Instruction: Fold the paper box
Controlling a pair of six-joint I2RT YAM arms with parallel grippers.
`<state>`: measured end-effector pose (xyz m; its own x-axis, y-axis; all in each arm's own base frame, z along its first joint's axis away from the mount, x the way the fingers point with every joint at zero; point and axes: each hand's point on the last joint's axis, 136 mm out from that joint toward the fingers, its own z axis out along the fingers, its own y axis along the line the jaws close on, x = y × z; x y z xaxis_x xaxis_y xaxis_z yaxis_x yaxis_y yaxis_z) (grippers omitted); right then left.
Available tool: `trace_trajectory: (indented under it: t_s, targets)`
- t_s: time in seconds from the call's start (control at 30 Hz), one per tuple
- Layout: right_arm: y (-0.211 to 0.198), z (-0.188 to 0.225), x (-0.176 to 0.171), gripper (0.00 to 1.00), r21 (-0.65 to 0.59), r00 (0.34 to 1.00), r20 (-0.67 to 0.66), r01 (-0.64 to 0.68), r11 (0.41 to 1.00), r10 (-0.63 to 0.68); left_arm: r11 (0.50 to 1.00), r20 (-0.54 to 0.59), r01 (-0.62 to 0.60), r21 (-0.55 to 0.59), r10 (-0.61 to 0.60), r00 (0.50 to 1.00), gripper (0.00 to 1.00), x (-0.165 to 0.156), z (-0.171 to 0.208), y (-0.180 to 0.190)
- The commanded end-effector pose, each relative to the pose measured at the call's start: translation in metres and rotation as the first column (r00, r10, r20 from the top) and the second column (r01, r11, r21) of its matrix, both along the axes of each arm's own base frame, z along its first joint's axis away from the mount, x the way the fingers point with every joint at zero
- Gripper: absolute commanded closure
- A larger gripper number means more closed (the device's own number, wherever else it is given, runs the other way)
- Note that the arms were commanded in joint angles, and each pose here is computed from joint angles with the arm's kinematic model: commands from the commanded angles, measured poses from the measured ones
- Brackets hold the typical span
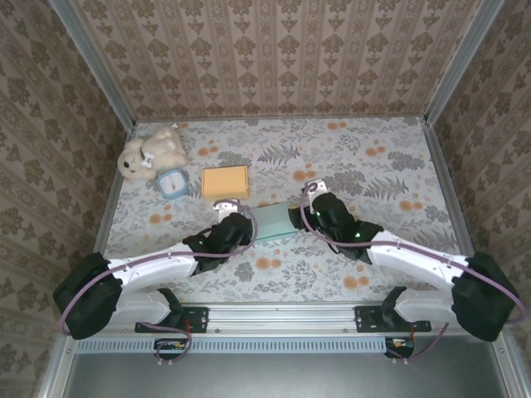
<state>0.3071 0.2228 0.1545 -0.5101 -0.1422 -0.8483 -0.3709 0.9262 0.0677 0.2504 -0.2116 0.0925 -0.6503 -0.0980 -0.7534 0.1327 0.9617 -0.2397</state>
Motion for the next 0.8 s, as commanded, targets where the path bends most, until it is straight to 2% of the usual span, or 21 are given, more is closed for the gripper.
trace_trajectory:
  t_s: [0.0, 0.33, 0.53, 0.7, 0.77]
  targets:
    - [0.020, -0.003, 0.011, 0.30, 0.010, 0.998, -0.028, -0.055, 0.998, 0.055, 1.000, -0.002, -0.016, -0.006, 0.016, 1.000, 0.61, -0.001, -0.005, 0.004]
    - [0.032, -0.063, 0.025, 0.31, -0.031, 0.991, -0.130, -0.047, 0.998, 0.042, 1.000, -0.014, -0.029, -0.008, 0.029, 0.999, 0.61, -0.001, -0.012, 0.012]
    - [0.026, -0.092, 0.017, 0.32, -0.027, 0.983, -0.183, -0.017, 0.999, 0.012, 0.996, -0.037, -0.057, -0.074, 0.054, 0.998, 0.59, -0.002, -0.010, 0.024]
    - [0.017, -0.100, 0.007, 0.33, -0.001, 0.983, -0.182, 0.027, 1.000, -0.027, 0.981, -0.038, -0.040, -0.191, 0.033, 0.999, 0.48, -0.011, 0.013, 0.018]
    - [0.017, -0.100, 0.002, 0.33, 0.014, 0.984, -0.178, 0.034, 0.999, -0.031, 0.970, -0.076, -0.083, -0.227, 0.067, 0.995, 0.45, -0.015, 0.019, 0.021]
